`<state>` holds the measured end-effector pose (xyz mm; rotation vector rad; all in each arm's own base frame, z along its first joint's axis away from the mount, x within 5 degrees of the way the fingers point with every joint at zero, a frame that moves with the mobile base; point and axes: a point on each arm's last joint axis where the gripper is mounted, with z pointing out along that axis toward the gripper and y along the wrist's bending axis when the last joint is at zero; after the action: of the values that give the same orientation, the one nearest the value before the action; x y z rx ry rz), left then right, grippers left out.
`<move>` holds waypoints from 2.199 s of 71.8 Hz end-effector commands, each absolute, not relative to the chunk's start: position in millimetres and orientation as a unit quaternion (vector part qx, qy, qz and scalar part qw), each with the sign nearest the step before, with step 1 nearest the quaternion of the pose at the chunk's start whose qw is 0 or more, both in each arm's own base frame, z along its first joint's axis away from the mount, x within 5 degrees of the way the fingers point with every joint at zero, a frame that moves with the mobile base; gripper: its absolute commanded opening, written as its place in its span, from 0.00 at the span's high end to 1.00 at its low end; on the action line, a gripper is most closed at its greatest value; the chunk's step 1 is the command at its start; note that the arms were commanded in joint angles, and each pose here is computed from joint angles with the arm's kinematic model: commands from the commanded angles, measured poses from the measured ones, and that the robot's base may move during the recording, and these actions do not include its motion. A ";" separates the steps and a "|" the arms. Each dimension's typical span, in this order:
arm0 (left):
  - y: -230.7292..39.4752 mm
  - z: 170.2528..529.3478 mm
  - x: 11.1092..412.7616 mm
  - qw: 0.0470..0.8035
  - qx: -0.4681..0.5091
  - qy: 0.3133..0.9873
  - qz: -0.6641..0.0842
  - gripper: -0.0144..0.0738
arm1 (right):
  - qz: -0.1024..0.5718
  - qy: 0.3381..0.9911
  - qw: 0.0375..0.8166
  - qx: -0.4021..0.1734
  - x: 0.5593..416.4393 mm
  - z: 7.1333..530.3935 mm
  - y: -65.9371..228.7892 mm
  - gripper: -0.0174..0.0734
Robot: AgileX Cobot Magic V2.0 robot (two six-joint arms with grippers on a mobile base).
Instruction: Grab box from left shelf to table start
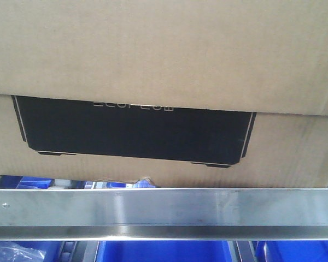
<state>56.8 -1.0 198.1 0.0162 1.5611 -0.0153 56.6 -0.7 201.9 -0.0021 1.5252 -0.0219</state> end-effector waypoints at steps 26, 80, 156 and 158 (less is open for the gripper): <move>-1.6 207.9 55.2 0.747 0.008 0.664 -0.011 0.94 | -0.016 0.649 0.761 -0.004 53.9 215.7 -0.9 0.75; -1.0 307.3 36.8 0.840 -0.012 0.540 -0.039 0.94 | -0.016 0.643 0.765 -0.004 53.7 217.1 -0.9 0.75; -43.8 437.9 208.5 0.564 0.058 0.818 -0.100 0.23 | -0.015 0.646 0.763 -0.003 53.8 216.5 -0.9 0.75; -45.6 435.3 218.7 0.551 0.060 0.827 -0.097 0.23 | -0.015 0.646 0.763 -0.003 53.8 216.5 -0.9 0.75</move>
<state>202.2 -41.3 421.0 0.1299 2.0007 -0.2294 56.6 -0.7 202.1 -0.0020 1.5230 -0.0220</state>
